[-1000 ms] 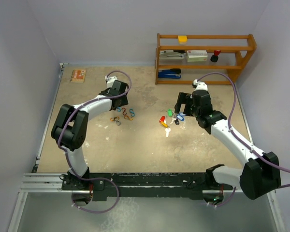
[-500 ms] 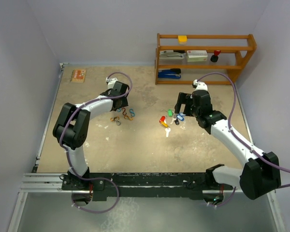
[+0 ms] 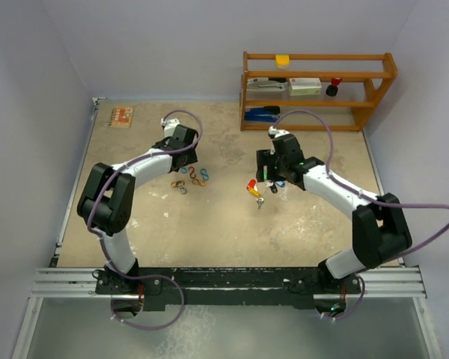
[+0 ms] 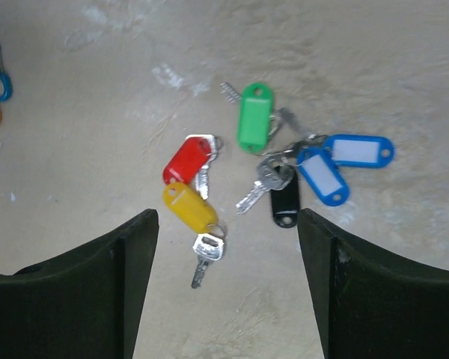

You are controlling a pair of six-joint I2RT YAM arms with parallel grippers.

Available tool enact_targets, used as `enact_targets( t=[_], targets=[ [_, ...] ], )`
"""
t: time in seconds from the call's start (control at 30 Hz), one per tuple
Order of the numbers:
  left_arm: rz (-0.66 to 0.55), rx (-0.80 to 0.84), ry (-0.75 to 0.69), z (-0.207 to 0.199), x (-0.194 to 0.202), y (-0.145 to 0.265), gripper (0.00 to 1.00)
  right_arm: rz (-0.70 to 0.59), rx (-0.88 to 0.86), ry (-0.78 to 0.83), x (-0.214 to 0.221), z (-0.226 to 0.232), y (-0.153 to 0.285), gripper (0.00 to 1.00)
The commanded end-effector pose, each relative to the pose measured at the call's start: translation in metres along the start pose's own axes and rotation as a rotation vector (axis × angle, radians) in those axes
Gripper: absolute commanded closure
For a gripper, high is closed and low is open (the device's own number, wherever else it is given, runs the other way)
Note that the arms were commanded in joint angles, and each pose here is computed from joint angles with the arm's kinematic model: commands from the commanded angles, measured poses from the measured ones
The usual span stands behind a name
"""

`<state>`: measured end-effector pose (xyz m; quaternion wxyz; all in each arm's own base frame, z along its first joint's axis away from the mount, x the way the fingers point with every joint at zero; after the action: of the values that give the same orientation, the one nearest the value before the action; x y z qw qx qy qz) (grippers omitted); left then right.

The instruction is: Put the keys on the keyring

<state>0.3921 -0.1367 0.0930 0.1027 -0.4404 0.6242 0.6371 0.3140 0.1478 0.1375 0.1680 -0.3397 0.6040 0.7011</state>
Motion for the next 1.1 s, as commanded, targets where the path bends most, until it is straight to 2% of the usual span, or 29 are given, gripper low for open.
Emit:
enact_targets(
  t=[0.0,0.17,0.33,0.5,1.07],
  targets=[
    [-0.108,0.054,0.077,-0.008,-0.033,0.027,0.29,0.011,-0.082,0.165,-0.007,0.034,0.002,0.23],
    [-0.137,0.05,0.084,-0.005,-0.042,0.037,0.29,0.068,-0.069,0.295,0.004,0.058,-0.009,0.3],
    [-0.155,0.038,0.084,0.0,-0.047,0.042,0.29,0.124,0.014,0.394,0.013,0.07,-0.022,0.43],
    [-0.158,0.028,0.091,0.006,-0.051,0.041,0.29,0.181,0.082,0.441,0.02,0.071,-0.031,0.53],
    [-0.148,0.019,0.11,0.021,-0.055,0.035,0.29,0.242,0.198,0.521,0.034,0.068,-0.053,0.59]
  ],
)
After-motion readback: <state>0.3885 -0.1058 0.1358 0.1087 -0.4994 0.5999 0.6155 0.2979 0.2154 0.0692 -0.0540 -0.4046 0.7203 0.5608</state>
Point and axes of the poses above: each gripper's point midway between its finger pads, its own y axis back along the fingers, its own z axis along the line the jaws close on, x = y × z, the point moved 5 cm from there along y, back along the fingers, and after that the axes turned 10 degrees about y, right-handed, at the moved point
